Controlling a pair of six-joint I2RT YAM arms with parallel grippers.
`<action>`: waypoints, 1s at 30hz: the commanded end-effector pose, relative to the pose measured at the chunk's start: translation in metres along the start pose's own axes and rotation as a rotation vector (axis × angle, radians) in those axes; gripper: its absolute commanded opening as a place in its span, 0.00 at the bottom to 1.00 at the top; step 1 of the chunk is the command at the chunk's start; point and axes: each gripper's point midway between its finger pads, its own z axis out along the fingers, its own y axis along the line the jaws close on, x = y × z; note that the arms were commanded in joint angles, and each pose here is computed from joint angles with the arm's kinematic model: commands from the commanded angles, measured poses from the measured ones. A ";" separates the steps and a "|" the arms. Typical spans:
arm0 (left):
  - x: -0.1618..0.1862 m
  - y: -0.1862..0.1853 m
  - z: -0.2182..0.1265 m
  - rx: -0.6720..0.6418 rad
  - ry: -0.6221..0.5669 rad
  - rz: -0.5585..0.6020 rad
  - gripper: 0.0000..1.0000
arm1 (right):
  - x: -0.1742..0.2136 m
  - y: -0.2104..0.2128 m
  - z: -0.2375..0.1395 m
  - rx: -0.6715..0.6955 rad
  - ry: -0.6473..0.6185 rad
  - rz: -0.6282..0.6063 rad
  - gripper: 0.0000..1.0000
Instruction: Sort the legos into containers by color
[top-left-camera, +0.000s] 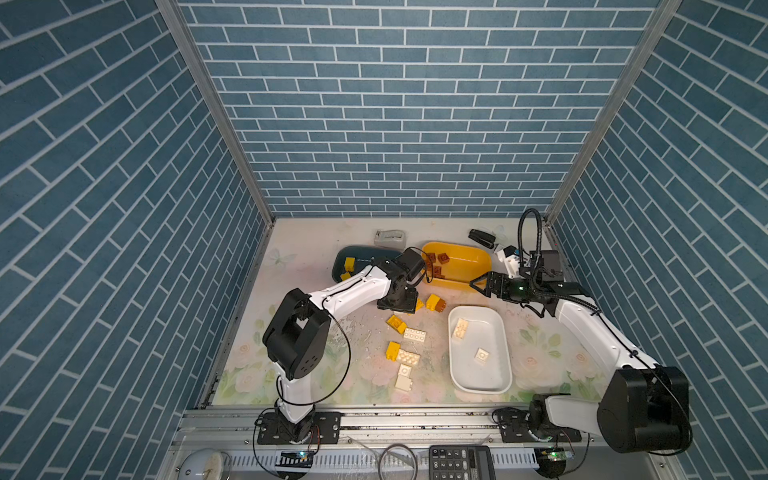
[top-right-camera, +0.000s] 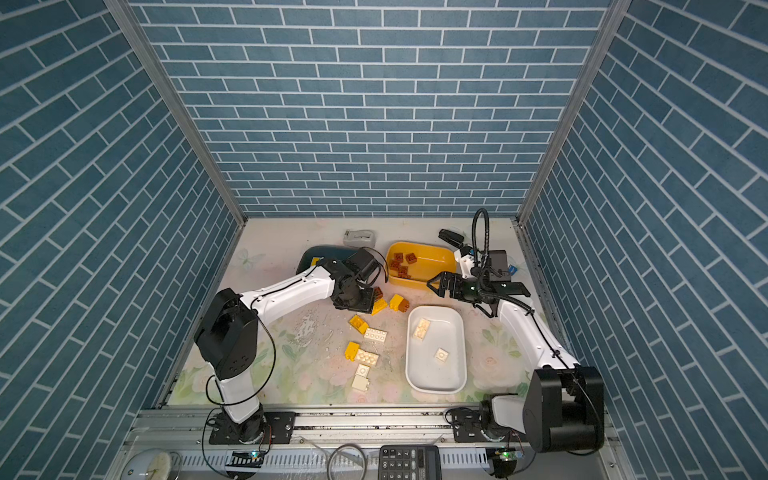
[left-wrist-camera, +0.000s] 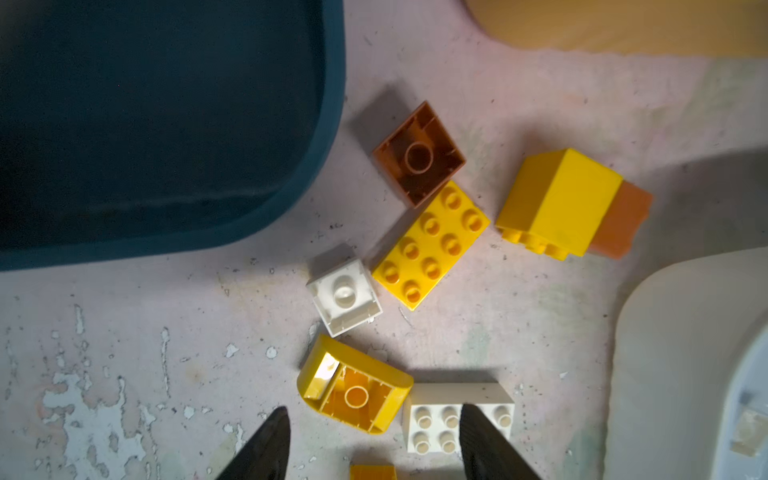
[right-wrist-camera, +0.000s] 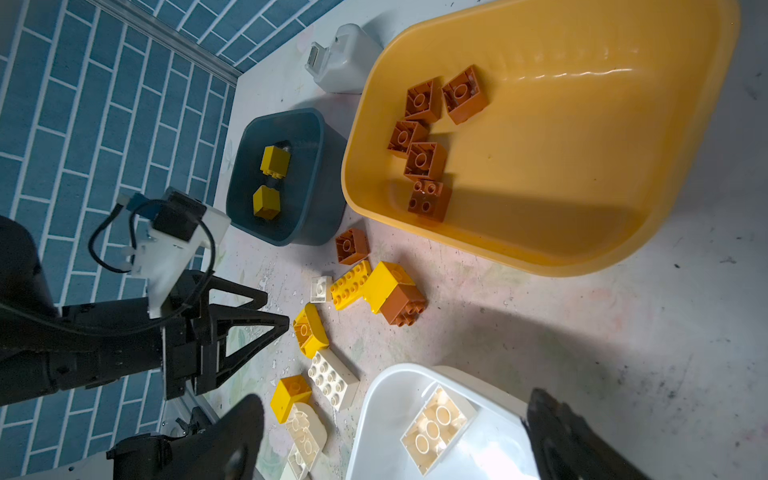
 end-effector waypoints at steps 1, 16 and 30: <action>-0.004 0.004 0.013 -0.026 -0.021 -0.018 0.65 | 0.007 0.000 0.002 -0.019 0.013 0.014 0.99; -0.002 0.015 0.054 -0.084 0.032 -0.004 0.62 | 0.017 -0.004 0.002 -0.011 0.024 0.025 0.99; 0.002 0.023 0.070 -0.129 0.055 0.008 0.58 | 0.018 -0.003 0.003 -0.019 0.030 0.023 0.99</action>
